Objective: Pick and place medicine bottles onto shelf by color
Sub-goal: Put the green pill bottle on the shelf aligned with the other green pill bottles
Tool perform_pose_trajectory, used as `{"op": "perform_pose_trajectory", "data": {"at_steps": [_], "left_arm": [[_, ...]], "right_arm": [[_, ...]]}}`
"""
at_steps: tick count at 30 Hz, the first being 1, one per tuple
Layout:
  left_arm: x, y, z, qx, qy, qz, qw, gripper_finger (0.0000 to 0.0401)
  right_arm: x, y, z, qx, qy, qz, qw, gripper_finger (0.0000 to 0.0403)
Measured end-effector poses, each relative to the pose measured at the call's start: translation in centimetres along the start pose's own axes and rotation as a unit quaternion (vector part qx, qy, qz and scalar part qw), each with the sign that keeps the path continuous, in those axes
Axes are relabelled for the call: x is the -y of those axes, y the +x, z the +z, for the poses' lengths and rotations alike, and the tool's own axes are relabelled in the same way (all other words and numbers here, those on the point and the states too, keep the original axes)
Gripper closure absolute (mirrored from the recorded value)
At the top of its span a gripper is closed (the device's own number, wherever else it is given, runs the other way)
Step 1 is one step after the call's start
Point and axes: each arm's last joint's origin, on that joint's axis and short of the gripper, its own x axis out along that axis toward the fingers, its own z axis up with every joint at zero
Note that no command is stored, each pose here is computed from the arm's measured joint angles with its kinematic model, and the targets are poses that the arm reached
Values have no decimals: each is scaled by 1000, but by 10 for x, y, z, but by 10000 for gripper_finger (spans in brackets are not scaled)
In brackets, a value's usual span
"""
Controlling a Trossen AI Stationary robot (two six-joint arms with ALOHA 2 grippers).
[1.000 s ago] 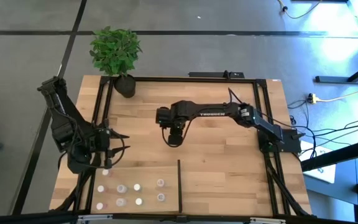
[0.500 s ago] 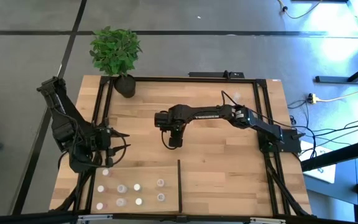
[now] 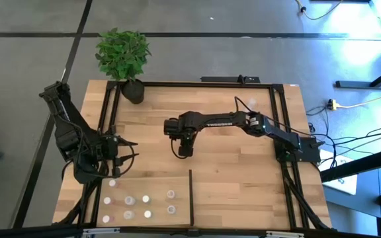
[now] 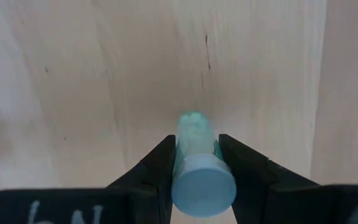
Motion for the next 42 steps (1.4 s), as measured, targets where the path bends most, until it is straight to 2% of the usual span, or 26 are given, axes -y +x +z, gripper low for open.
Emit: {"op": "perform_pose_trajectory", "data": {"at_steps": [13,25,29,35,42], "left_arm": [[0,0,0,0,0,0,1000,238],[0,0,0,0,0,0,1000,238],[0,0,0,0,0,0,1000,238],[1,0,-1,-12,0,-13,1000,238],[1,0,-1,-15,0,-17,1000,238]], "right_arm": [[0,4,1,1,3,1,1000,278],[0,4,2,3,-1,1,1000,181],[0,4,2,3,-1,-3,1000,161],[1,-6,-7,-29,-4,-5,1000,159],[1,-34,-7,-4,-5,-4,1000,160]]}}
